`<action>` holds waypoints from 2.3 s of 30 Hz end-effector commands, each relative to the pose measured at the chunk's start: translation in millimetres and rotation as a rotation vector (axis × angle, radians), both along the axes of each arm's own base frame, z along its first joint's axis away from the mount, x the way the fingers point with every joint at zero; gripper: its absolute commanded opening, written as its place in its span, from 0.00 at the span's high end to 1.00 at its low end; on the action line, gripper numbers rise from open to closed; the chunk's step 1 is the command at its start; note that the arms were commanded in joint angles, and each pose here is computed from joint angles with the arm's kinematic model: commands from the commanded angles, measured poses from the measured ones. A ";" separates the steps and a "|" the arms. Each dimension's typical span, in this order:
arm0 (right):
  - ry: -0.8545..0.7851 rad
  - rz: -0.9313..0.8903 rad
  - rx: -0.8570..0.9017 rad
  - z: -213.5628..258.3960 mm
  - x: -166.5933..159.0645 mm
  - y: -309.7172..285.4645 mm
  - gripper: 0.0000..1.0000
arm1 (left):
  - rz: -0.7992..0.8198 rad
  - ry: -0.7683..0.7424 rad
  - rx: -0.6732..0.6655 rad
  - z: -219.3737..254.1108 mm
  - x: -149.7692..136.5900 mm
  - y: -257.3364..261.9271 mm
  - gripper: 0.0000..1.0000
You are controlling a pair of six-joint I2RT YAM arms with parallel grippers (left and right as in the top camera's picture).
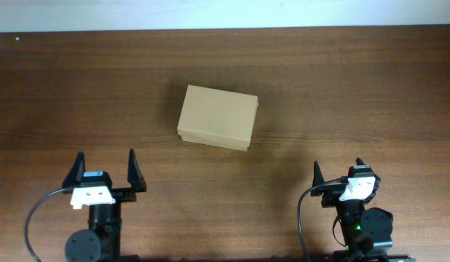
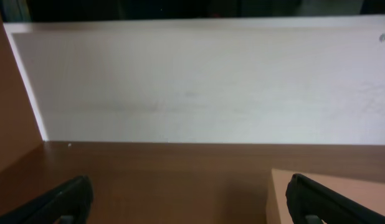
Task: Pack container
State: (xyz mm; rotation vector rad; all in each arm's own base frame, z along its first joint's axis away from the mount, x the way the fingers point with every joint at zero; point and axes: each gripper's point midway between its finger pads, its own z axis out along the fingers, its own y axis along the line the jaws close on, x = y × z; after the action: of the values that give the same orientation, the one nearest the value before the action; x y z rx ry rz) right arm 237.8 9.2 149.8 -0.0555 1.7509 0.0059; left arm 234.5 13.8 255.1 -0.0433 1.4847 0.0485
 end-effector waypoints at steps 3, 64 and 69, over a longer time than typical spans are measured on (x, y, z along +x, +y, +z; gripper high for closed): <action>-0.001 -0.008 0.009 -1.5 -0.1 -1.7 0.01 | 0.004 -0.011 0.015 -17.1 -1.7 0.1 0.00; -0.001 -0.008 0.009 -1.5 -0.1 -1.7 0.01 | 0.002 0.205 0.004 -99.9 7.7 0.4 0.00; -0.001 -0.008 0.009 -1.5 -0.1 -1.7 0.01 | 0.002 0.205 0.004 -99.9 7.7 0.4 0.00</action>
State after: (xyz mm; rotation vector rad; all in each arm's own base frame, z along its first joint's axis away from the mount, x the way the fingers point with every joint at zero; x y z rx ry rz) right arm 237.8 9.2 149.9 -0.0561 1.7505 0.0053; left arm 242.1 14.3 155.9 -0.0493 1.6964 0.0450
